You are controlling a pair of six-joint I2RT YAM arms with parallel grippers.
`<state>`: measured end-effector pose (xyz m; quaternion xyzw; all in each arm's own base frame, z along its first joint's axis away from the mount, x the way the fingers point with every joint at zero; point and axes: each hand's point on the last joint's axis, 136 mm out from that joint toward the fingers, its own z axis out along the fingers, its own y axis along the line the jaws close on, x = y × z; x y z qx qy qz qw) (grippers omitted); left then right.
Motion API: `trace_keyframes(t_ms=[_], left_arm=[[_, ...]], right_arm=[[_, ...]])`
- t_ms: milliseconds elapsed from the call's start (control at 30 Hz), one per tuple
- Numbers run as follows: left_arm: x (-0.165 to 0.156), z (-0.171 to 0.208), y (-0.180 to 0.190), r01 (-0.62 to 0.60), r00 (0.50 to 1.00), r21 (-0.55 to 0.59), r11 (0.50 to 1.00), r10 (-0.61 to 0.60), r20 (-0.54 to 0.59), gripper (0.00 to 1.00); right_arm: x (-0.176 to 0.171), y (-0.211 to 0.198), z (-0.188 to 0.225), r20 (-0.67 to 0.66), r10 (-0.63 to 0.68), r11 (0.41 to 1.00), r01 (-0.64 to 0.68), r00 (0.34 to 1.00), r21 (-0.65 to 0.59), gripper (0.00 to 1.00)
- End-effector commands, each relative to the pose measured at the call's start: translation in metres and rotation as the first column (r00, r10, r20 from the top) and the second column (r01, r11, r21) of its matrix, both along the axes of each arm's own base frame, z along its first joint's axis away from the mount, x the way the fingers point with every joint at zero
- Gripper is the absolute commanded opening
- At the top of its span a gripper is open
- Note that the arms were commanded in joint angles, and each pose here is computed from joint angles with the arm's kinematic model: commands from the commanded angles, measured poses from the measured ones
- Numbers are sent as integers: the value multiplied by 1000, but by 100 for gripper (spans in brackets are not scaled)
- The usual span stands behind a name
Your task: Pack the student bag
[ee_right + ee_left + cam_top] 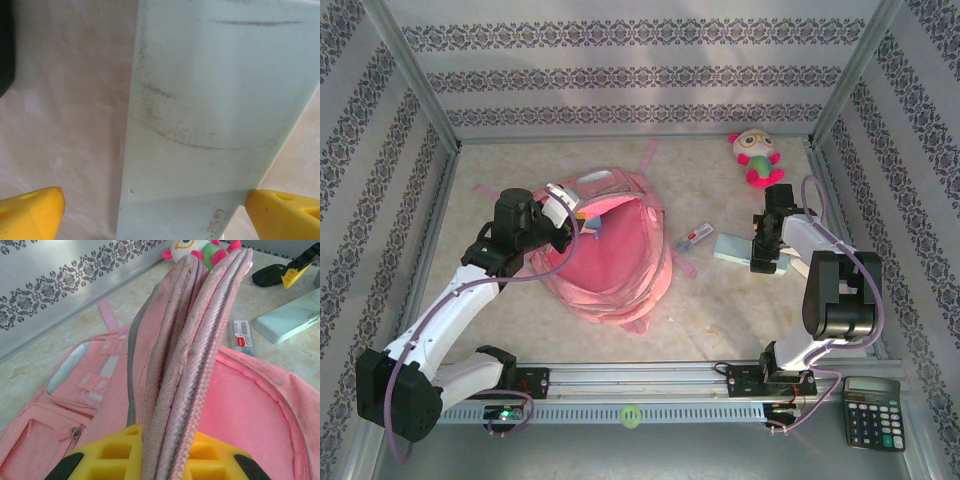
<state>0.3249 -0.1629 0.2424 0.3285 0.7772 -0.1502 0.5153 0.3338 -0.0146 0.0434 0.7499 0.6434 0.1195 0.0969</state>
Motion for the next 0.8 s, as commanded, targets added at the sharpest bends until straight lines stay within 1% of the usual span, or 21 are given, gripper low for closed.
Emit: trace_keyframes(t_ms=[0,133,233,367,600,767], left_arm=[[11,37,-3,-10,993,-49,999,16,114,3],[10,37,-3,-10,993,-56,998,16,115,3],[10,39,-3,-9,993,-61,998,16,119,3],[9,42,-4,-5,992,-71,997,14,125,3],[9,42,-4,-7,992,-78,997,17,129,3],[8,40,-2,-13,992,-60,998,21,128,3]], right_arm=[[-17,12,-27,-82,30,998,-26,996,53,98],[-29,14,-16,-69,51,998,-48,996,40,98],[-34,12,-1,-35,62,998,-62,997,10,98],[-34,8,12,3,63,998,-63,998,-12,98],[-25,17,3,-15,60,998,-60,998,26,98],[-17,25,-3,-17,54,998,-53,998,41,98]])
